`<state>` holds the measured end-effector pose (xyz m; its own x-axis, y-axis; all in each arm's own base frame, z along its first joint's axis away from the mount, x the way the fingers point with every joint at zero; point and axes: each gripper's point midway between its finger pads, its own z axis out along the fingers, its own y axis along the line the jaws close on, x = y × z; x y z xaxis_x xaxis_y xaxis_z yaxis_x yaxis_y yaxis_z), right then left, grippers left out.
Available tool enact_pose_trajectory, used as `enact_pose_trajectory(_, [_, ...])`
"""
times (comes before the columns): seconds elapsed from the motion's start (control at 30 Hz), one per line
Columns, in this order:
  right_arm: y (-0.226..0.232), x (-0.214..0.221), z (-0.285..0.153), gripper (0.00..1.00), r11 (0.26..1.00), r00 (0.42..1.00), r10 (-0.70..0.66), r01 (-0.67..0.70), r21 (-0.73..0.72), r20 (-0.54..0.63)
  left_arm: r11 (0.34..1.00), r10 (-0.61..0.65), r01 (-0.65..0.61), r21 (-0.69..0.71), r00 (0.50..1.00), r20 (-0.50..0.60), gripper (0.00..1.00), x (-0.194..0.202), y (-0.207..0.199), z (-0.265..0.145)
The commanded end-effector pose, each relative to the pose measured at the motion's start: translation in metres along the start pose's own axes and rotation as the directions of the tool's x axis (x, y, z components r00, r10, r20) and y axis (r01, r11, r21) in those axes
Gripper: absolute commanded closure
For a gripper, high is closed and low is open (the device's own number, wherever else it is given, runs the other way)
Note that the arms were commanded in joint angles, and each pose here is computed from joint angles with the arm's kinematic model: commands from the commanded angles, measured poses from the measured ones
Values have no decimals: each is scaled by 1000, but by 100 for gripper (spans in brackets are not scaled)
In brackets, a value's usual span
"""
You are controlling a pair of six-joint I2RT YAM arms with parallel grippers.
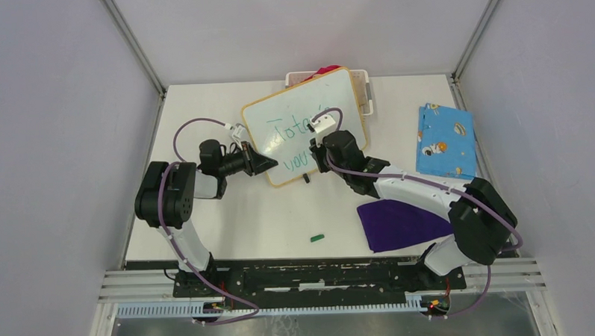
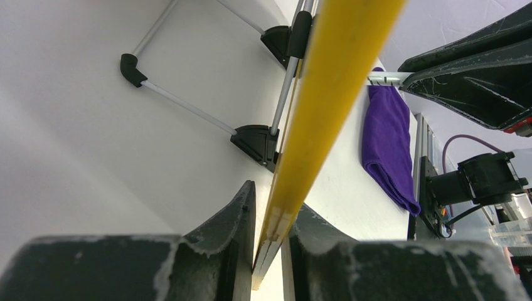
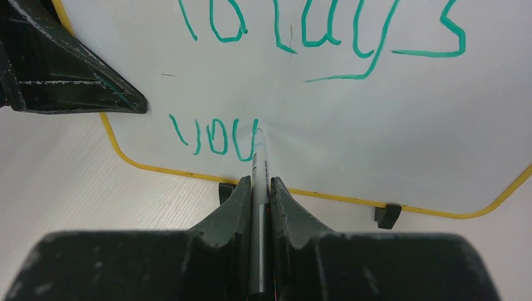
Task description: Write a sentence on the whiteboard
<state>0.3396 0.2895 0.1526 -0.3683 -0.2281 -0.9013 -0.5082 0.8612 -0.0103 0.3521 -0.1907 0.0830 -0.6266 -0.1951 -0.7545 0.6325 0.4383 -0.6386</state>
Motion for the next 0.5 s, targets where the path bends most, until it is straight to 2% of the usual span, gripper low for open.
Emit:
enact_pose_trajectory(0.0, [-1, -32, 4, 100, 1000, 997, 20, -21, 8, 72, 997, 7, -8, -75, 1000, -10, 75, 6, 17, 5])
enact_pose_trajectory(0.47, [-9, -21, 15, 100, 999, 999, 21, -22, 35, 43, 997, 8, -8, -76, 1000, -9, 75, 5, 18, 5])
